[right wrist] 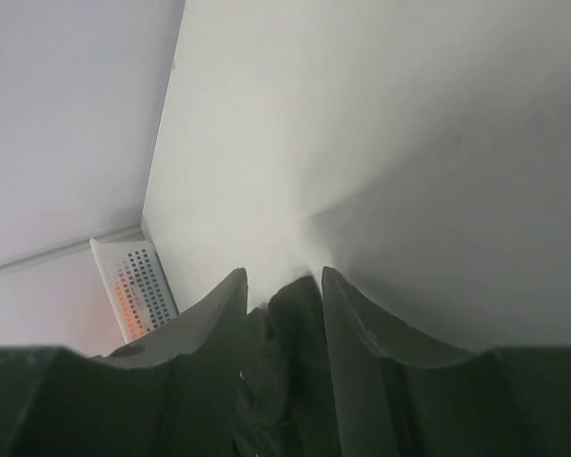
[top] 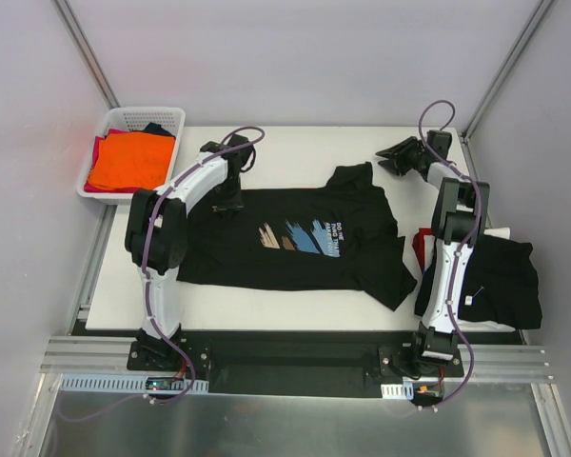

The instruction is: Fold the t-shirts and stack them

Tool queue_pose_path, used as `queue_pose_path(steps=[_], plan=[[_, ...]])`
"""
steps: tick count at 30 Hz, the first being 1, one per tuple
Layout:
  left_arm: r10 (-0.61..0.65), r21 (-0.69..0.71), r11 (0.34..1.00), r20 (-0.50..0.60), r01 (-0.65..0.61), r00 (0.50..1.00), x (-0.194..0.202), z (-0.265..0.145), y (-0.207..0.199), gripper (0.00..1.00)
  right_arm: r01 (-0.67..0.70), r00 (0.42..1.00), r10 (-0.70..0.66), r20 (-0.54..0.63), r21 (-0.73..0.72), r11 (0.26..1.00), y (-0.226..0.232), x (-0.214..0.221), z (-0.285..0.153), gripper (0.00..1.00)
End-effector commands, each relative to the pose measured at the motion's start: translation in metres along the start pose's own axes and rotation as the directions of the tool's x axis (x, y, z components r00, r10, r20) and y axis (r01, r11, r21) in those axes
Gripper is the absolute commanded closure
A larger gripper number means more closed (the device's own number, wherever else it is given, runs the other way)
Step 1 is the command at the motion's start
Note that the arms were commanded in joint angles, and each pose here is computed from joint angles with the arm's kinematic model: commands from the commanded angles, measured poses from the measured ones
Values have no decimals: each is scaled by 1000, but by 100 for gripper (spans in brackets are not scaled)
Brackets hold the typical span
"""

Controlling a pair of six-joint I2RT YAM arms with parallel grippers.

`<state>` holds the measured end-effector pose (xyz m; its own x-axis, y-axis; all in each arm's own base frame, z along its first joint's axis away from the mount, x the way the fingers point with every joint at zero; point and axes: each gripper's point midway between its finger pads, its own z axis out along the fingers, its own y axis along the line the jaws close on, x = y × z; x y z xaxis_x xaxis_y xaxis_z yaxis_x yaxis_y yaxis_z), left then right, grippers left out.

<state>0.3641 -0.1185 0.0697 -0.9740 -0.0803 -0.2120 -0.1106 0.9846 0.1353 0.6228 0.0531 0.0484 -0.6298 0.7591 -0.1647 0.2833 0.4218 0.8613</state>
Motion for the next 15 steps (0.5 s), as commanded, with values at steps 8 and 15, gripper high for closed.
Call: queue_pose_path(steps=[8, 15], plan=[[-17, 28, 999, 40, 15, 999, -6, -23, -5, 78, -45, 999, 44, -15, -93, 995, 20, 18, 5, 58], [-9, 30, 1000, 28, 9, 1000, -2, -20, -10, 78, -43, 998, 39, -45, -91, 995, 22, 35, -2, 57]])
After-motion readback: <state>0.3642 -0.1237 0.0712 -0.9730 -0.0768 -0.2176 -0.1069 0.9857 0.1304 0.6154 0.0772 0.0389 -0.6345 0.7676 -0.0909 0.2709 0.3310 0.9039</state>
